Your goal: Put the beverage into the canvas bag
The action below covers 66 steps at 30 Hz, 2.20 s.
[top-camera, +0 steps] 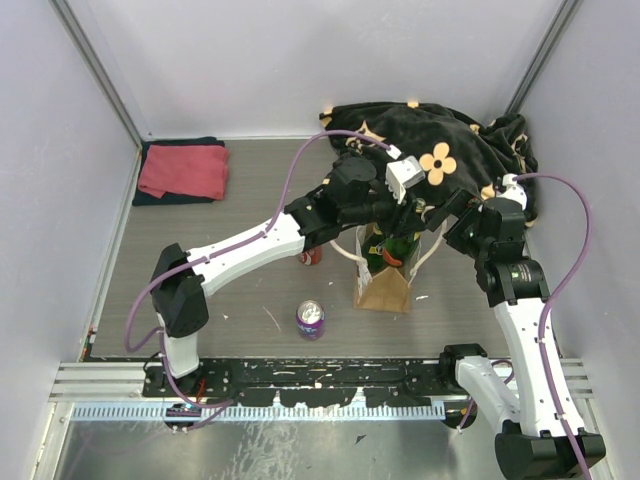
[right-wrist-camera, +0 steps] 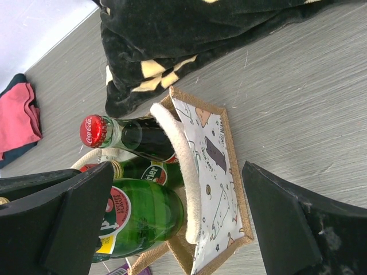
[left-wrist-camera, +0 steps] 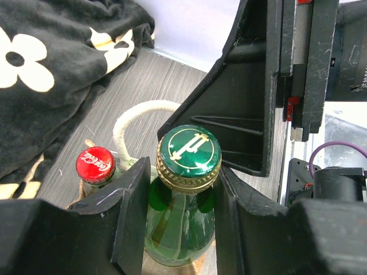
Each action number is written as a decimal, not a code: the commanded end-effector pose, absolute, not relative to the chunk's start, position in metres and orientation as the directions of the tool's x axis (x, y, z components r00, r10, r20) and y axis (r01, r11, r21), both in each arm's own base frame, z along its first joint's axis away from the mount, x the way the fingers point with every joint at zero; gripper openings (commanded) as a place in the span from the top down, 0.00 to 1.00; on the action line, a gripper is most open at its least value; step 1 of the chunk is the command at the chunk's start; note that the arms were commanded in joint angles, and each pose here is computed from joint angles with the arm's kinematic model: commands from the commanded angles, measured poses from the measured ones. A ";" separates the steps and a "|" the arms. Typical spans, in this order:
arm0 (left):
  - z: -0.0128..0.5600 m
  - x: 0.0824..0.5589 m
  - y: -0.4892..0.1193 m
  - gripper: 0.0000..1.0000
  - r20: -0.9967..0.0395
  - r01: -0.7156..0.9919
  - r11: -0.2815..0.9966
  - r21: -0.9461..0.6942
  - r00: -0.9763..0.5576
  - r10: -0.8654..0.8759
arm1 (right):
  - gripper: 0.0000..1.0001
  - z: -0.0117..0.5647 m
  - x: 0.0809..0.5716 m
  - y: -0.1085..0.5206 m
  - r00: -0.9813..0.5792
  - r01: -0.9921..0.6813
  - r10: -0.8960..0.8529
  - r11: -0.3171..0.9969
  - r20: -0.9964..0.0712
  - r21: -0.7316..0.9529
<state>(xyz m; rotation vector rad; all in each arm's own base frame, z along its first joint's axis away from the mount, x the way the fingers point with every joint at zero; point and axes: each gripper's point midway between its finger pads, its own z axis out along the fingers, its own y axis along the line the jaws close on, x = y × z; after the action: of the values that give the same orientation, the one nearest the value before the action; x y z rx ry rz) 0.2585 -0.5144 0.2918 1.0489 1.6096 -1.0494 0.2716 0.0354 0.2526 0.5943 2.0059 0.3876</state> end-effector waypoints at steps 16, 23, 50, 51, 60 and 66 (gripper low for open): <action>0.390 0.259 -0.512 1.00 -0.993 0.965 0.238 -0.107 -0.094 -0.066 | 0.00 0.247 0.270 0.041 -0.421 0.213 0.541 0.839 -0.728 0.500; 0.360 0.268 -0.522 1.00 -0.993 0.961 0.254 -0.114 -0.106 -0.046 | 0.00 0.268 0.277 0.034 -0.375 0.214 0.528 0.849 -0.762 0.482; 0.273 0.282 -0.526 1.00 -0.995 0.952 0.296 -0.081 -0.092 0.024 | 0.00 0.323 0.295 0.008 -0.212 0.261 0.500 0.857 -0.840 0.444; 0.270 0.282 -0.526 1.00 -0.996 0.952 0.296 -0.076 -0.087 0.026 | 0.00 0.321 0.296 0.008 -0.215 0.261 0.500 0.857 -0.839 0.444; 0.243 0.289 -0.532 1.00 -0.997 0.951 0.305 -0.057 -0.072 0.036 | 0.00 0.305 0.298 0.010 -0.235 0.266 0.508 0.854 -0.829 0.448; 0.221 0.285 -0.528 1.00 -0.995 0.953 0.297 -0.051 -0.075 0.069 | 0.00 0.302 0.301 0.010 -0.242 0.269 0.500 0.858 -0.832 0.437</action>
<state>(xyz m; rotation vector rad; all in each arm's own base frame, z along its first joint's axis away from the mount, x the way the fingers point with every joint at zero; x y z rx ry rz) 0.2748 -0.5269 0.2047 1.0484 1.5487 -1.0040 0.2921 0.0099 0.2859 0.5970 1.9022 0.2289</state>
